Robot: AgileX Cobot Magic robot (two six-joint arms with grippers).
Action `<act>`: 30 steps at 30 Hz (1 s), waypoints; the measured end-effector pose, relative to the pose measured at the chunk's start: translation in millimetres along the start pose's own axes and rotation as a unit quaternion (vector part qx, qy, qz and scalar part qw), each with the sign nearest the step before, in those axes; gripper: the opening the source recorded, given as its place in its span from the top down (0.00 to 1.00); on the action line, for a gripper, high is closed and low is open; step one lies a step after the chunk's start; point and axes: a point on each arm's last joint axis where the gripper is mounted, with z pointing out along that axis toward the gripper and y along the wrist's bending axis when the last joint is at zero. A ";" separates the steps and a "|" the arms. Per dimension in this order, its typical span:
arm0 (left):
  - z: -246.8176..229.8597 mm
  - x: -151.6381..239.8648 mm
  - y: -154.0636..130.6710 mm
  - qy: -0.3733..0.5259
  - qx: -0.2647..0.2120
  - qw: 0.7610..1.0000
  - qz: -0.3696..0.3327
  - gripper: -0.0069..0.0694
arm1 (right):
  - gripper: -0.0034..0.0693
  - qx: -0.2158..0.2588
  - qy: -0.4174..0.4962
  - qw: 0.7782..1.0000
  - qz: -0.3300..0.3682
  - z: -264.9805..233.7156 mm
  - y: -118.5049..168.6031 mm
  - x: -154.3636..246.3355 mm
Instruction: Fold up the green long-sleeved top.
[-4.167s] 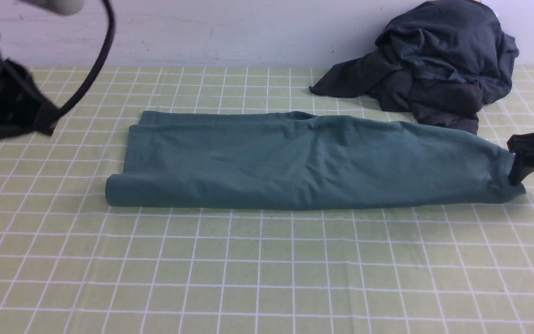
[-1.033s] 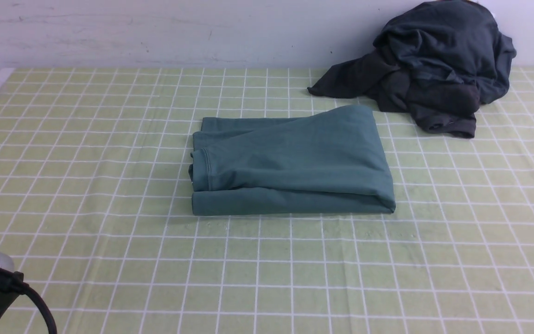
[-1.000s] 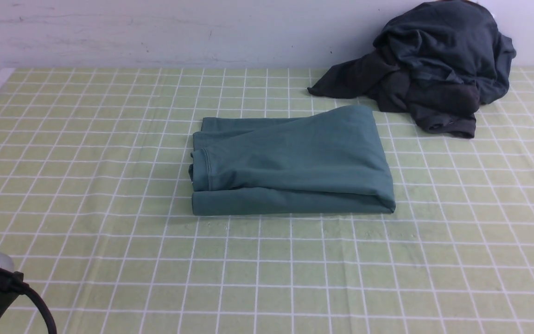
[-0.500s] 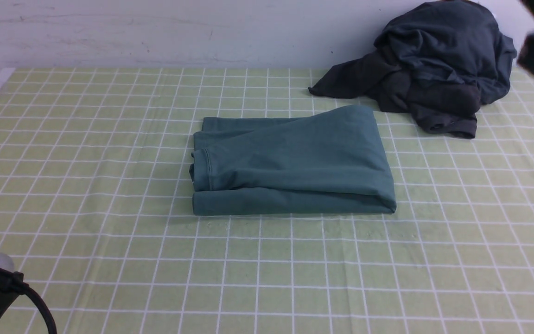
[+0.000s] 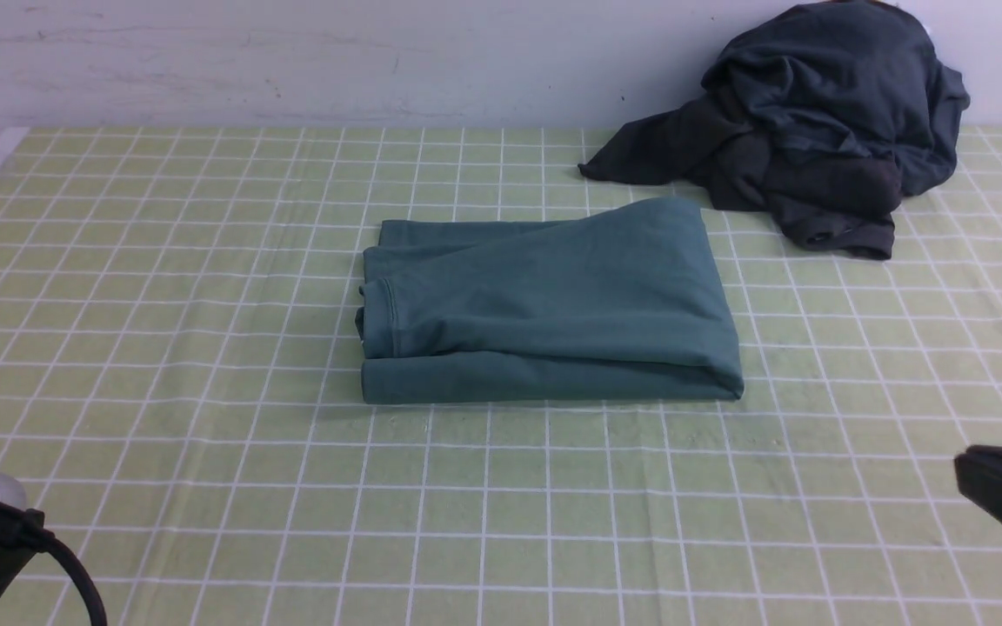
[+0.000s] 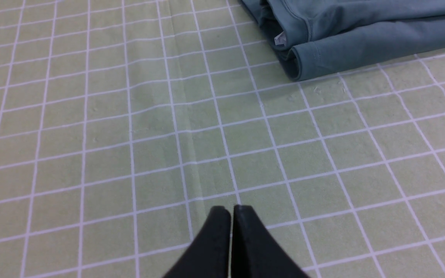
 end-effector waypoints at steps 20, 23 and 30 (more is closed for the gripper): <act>0.0 0.1 -0.1 0.000 0.001 1.000 -0.001 0.91 | 0.97 0.218 -0.270 0.938 0.015 -10.4 -8.7 89.0; 0.0 0.1 -0.1 0.000 0.001 1.000 -0.001 0.91 | 0.97 0.213 -0.298 0.930 0.008 -18.2 -8.8 95.6; 0.1 0.5 -0.2 0.003 0.001 1.000 -0.001 0.91 | 0.97 0.232 -0.188 0.952 0.068 -12.8 -8.5 120.1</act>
